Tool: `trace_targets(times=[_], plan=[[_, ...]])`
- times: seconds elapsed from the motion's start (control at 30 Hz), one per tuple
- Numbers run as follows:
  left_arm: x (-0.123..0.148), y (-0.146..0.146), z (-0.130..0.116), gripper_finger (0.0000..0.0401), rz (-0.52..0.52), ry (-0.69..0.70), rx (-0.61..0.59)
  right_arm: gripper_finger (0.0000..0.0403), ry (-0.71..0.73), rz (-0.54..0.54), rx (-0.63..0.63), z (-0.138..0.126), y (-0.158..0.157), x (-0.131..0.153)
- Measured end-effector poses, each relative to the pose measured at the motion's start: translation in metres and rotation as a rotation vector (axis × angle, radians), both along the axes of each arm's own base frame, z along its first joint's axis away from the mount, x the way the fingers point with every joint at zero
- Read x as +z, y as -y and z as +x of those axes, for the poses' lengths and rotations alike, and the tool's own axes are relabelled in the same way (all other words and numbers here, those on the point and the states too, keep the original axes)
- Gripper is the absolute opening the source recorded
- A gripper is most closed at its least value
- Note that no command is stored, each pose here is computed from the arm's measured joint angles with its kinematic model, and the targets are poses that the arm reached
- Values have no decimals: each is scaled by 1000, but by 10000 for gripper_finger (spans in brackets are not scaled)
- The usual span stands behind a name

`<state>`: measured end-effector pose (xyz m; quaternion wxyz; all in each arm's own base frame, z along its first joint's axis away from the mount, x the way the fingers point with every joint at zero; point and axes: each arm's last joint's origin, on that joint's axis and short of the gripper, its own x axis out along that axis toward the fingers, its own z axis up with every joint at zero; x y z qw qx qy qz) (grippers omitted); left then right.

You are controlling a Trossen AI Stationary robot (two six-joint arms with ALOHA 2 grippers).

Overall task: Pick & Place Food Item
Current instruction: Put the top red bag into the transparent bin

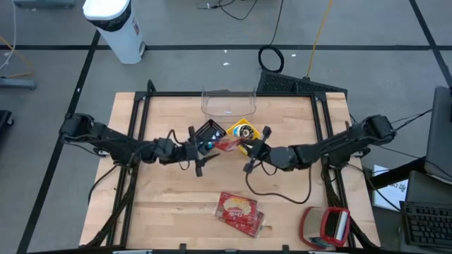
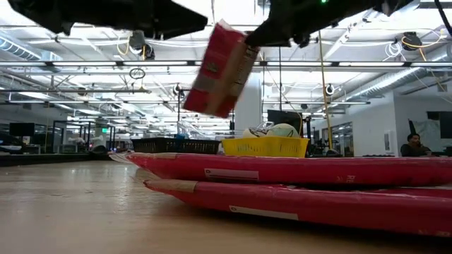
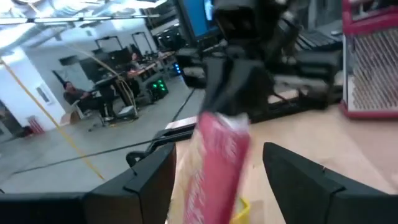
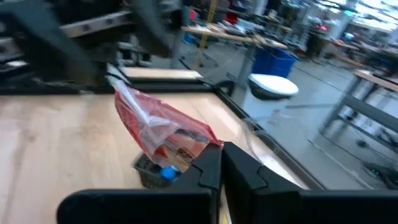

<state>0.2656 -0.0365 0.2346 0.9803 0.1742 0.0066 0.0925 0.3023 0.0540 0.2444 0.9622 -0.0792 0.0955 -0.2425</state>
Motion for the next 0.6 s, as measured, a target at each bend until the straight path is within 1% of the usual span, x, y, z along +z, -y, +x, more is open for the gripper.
trace_targets(times=[0.07, 0.13, 0.23, 0.33, 0.43, 0.53, 0.6], plan=[[7, -1, 4, 244, -21, 10, 3, 0, 2, -17, 11, 6, 1, -5], [10, -2, 7, 244, -22, -10, -5, 0, 0, -36, 12, 10, 3, -9], [11, -2, 10, 244, -25, -56, -22, 0, 24, -35, 8, 12, 6, -8], [12, -2, 10, 244, -43, -57, -28, 0, 34, -44, 8, 13, 7, -7], [12, 1, 10, 244, -39, -53, -39, 0, 29, -68, 11, 13, 7, -6], [14, 3, 10, 244, -14, -43, -51, 0, 45, -65, 9, 13, 8, -4], [13, 2, 10, 244, -17, -48, -46, 0, 71, -62, 8, 13, 8, -2]])
